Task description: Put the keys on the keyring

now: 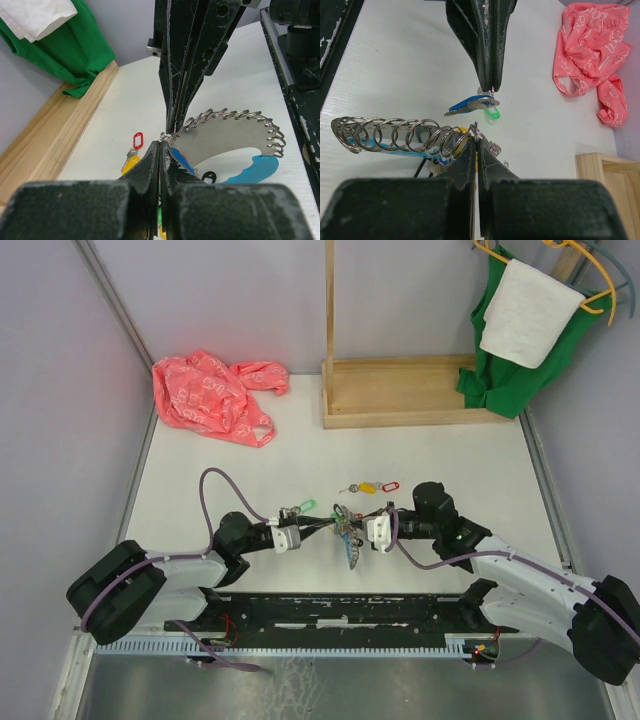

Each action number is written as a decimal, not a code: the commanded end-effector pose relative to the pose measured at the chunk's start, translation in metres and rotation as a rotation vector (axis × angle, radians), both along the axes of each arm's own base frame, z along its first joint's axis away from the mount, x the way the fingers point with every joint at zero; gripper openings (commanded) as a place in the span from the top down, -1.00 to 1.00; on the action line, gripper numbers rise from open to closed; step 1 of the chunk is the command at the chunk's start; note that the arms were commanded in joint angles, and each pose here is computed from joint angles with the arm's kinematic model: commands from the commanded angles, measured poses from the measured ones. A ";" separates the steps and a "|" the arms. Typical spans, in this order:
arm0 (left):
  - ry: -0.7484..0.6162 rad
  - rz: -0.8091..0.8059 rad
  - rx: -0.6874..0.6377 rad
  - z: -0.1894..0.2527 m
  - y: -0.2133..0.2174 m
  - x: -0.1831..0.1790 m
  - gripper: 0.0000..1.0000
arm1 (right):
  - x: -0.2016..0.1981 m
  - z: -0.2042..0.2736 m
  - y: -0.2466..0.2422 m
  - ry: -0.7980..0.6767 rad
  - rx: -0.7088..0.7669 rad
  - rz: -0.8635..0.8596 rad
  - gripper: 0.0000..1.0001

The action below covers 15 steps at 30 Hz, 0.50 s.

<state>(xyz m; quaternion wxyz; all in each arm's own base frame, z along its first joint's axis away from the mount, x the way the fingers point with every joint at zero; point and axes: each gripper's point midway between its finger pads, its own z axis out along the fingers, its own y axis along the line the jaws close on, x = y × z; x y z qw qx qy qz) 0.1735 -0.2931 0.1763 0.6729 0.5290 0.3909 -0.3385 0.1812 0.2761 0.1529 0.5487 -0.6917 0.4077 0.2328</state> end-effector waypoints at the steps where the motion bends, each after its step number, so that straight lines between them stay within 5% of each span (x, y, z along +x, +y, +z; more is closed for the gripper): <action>1: -0.064 0.015 -0.032 0.013 -0.001 0.003 0.95 | 0.006 0.030 0.010 -0.054 0.116 -0.009 0.99; 15: -0.040 0.016 -0.008 0.003 -0.005 0.005 0.95 | 0.002 0.027 0.007 -0.030 0.147 -0.026 0.99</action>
